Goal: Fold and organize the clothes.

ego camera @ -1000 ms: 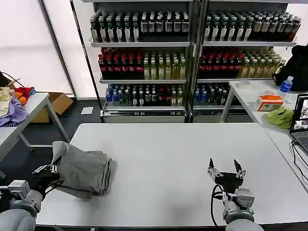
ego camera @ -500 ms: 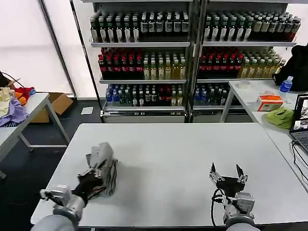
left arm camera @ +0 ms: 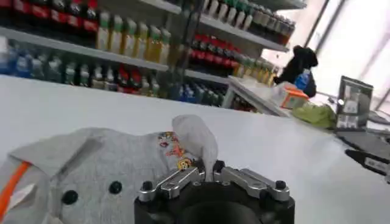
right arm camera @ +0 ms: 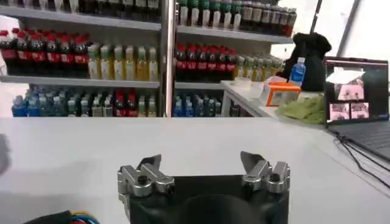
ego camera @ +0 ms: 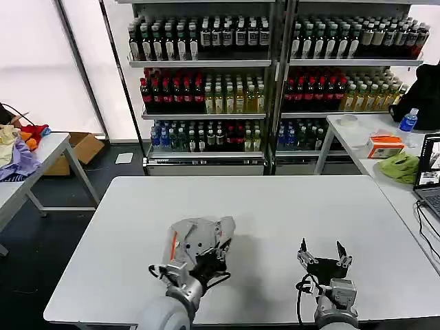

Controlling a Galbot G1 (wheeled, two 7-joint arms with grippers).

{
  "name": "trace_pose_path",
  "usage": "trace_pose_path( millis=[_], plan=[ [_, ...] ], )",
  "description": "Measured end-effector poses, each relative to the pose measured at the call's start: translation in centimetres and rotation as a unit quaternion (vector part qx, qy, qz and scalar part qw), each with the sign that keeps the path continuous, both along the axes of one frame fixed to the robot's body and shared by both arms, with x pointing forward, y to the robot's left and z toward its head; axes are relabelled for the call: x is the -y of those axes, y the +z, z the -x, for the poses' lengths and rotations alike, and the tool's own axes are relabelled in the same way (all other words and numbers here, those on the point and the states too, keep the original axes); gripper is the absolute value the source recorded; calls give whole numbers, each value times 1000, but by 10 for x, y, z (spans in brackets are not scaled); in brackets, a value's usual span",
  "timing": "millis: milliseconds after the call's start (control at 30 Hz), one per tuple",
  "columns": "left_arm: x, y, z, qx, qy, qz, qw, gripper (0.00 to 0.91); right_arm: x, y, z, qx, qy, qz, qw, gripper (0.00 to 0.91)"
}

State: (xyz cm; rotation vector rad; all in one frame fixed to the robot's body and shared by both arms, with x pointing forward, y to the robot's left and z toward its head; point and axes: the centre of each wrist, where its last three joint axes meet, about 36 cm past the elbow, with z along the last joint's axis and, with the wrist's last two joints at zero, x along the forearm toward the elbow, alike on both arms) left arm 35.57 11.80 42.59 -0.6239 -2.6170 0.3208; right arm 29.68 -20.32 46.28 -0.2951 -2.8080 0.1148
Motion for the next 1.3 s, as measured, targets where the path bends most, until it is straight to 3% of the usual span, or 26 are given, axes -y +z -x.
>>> trace_pose_path(
  millis=[300, 500, 833, 967, 1200, 1300],
  plan=[
    [44, 0, -18, -3, -30, 55, 998, 907, -4, -4, -6, -10, 0, -2, 1000, 907],
    [53, 7, -27, -1, -28, 90, 996, 907, -8, -7, -15, -17, 2, -26, 1000, 907],
    [18, 12, -35, 20, 24, 52, 998, 907, -20, -16, -47, -45, 24, -103, 993, 907],
    [-7, 14, -36, 35, 56, 18, 998, 907, -29, -22, -64, -60, 37, -140, 988, 786],
    [-50, 18, -33, 55, 108, -23, 992, 907, -47, -37, -86, -94, 52, -184, 977, 766],
    [-63, 20, -29, 58, 126, -34, 990, 907, -51, -40, -89, -102, 54, -197, 974, 715]
  ],
)
